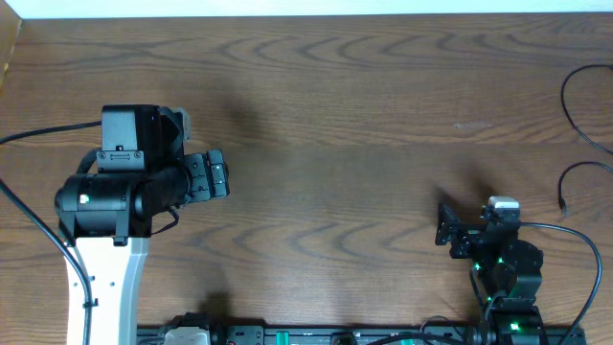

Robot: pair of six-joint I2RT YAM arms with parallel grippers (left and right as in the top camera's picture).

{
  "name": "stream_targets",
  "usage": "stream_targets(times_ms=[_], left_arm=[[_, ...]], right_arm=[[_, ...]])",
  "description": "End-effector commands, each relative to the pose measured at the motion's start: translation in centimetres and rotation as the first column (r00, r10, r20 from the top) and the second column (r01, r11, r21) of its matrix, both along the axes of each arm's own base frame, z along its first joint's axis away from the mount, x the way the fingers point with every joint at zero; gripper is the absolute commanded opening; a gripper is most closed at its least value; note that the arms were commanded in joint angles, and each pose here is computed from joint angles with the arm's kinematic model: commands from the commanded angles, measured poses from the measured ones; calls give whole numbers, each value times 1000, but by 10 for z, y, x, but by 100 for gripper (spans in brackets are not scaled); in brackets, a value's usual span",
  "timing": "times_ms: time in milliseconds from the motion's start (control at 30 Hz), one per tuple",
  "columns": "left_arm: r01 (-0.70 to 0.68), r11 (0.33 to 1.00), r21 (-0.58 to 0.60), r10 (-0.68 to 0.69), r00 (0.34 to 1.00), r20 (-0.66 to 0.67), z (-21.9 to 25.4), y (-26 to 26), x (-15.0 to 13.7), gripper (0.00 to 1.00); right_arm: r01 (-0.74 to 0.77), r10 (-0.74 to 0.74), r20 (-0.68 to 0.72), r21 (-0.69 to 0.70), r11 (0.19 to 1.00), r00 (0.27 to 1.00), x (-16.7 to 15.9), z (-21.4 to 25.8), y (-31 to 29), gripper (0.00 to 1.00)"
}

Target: Untangle cables

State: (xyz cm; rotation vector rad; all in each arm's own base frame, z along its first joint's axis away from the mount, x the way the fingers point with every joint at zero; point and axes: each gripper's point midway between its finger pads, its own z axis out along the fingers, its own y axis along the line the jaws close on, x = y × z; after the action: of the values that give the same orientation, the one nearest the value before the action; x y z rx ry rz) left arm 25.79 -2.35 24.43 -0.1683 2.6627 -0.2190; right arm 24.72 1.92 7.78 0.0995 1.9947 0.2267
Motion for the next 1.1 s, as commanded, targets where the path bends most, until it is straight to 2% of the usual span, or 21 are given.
stream_targets(times_ms=[0,467,767,1067], left_arm=[[11,1000,20,-11,1000,11,3,2,0,93],[12,1000,20,-12,1000,7,3,2,-1,92],[11,1000,20,-12,1000,8,3,2,-1,92],[11,1000,20,-11,1000,8,3,2,-1,92]], right_arm=[[0,0,-6,14,1000,1000,-1,-1,1,99],[0,0,12,14,1000,1000,0,3,1,99],[-3,0,213,13,1000,977,2,49,1,99],[-4,0,353,13,1000,936,-2,82,1,99]])
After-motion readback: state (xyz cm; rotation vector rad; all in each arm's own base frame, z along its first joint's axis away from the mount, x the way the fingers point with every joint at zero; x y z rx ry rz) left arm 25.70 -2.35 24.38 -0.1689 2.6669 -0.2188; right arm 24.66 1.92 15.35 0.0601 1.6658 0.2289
